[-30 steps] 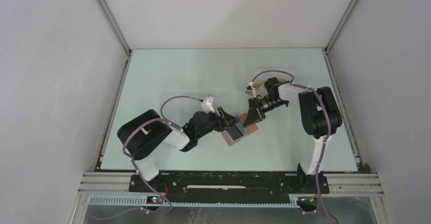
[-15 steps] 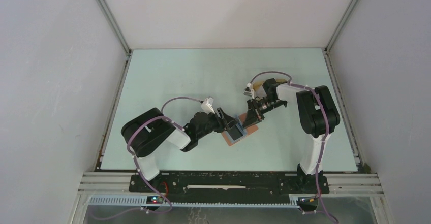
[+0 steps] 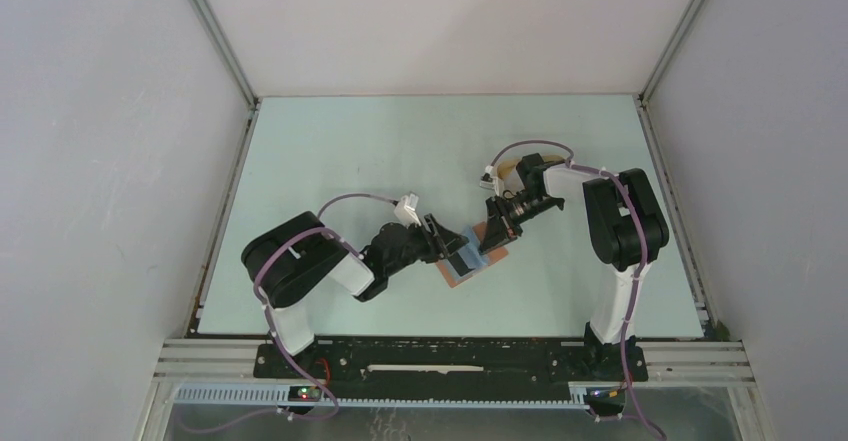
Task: Put the credit cards into the card holder
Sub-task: Turn over the card slot in the card holder, then pick up the credit card from the storage box.
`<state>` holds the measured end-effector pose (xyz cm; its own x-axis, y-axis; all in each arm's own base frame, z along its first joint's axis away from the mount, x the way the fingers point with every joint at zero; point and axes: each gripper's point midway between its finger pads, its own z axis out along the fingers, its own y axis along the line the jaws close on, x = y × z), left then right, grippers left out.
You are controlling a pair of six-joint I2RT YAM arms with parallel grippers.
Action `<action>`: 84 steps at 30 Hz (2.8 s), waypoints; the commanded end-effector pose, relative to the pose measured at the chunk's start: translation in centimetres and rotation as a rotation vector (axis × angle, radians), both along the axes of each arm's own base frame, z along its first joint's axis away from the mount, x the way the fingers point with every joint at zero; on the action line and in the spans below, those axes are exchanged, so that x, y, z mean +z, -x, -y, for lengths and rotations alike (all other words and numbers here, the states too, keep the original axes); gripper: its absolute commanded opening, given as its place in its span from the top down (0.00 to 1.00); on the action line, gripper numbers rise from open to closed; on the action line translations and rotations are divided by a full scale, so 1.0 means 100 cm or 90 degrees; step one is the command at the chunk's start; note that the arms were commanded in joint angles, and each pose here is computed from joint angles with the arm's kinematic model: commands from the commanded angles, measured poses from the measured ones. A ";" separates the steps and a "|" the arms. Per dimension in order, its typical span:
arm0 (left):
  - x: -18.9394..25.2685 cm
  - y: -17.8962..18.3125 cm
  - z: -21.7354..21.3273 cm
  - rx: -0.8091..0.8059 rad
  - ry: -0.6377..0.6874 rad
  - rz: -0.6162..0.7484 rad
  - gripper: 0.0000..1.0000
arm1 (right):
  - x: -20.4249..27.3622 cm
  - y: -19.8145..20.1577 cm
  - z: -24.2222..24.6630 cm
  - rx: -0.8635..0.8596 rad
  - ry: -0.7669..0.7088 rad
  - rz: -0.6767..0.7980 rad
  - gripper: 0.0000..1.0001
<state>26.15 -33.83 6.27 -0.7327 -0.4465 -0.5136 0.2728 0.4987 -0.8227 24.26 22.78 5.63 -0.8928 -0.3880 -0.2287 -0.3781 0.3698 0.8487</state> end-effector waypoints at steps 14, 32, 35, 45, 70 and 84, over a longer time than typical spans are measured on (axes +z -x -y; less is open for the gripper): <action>-0.015 0.011 -0.021 0.028 -0.028 -0.048 0.71 | 0.035 -0.031 0.016 -0.011 0.061 0.227 0.65; 0.041 0.020 -0.079 0.090 -0.235 0.101 0.57 | 0.142 -0.027 0.042 0.032 0.019 0.690 0.60; 0.078 0.017 -0.081 0.073 -0.233 0.213 0.49 | 0.160 -0.042 0.050 -0.019 0.036 0.746 0.28; 0.081 0.025 -0.017 -0.090 -0.095 0.206 0.24 | 0.112 -0.047 0.023 -0.028 -0.016 0.433 0.55; 0.011 0.023 -0.032 0.017 -0.196 0.033 0.88 | 0.032 -0.034 0.000 -0.003 0.036 0.211 0.89; 0.090 0.037 -0.067 0.026 -0.127 0.277 0.45 | -0.019 -0.017 -0.037 0.070 0.159 0.161 0.98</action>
<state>22.51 -27.62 13.28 -0.5215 -0.3180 -0.7917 0.4617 0.6751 -0.5753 24.29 26.51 3.24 -0.7970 -0.5363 -0.2778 -0.5587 0.4800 0.6763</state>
